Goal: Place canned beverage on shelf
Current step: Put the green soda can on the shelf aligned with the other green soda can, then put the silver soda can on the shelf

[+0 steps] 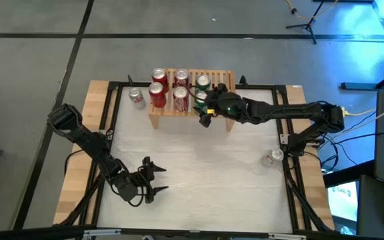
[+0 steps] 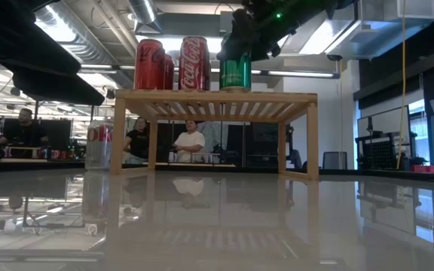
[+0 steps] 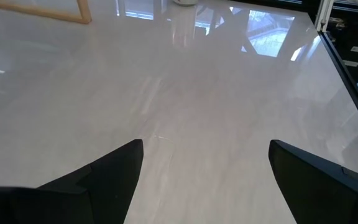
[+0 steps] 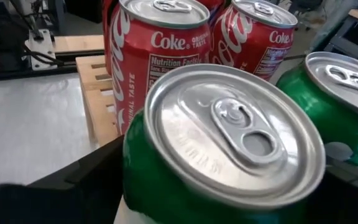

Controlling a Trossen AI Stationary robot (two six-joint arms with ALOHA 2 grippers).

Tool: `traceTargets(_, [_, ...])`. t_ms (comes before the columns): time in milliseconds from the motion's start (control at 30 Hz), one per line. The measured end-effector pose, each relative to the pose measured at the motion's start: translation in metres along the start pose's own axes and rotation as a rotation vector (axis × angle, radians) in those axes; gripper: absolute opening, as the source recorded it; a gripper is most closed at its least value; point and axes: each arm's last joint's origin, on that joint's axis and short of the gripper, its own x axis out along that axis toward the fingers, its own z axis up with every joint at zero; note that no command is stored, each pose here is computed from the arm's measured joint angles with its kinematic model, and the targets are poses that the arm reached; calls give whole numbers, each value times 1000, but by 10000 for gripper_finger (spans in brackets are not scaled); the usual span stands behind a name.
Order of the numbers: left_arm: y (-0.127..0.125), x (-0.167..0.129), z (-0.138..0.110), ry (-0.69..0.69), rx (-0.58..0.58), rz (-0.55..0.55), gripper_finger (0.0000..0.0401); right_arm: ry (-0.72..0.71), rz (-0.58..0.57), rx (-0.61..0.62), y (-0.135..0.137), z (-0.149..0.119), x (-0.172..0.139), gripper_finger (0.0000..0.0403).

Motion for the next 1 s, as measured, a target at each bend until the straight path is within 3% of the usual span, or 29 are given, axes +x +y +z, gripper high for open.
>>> traceTargets(667, [0, 0, 0, 1, -2, -1, 337, 74, 4, -29, -15, 62, -29, 348])
traceTargets(1000, [0, 0, 0, 1, -8, -2, 337, 238, 58, -87, 5, 87, -82, 348])
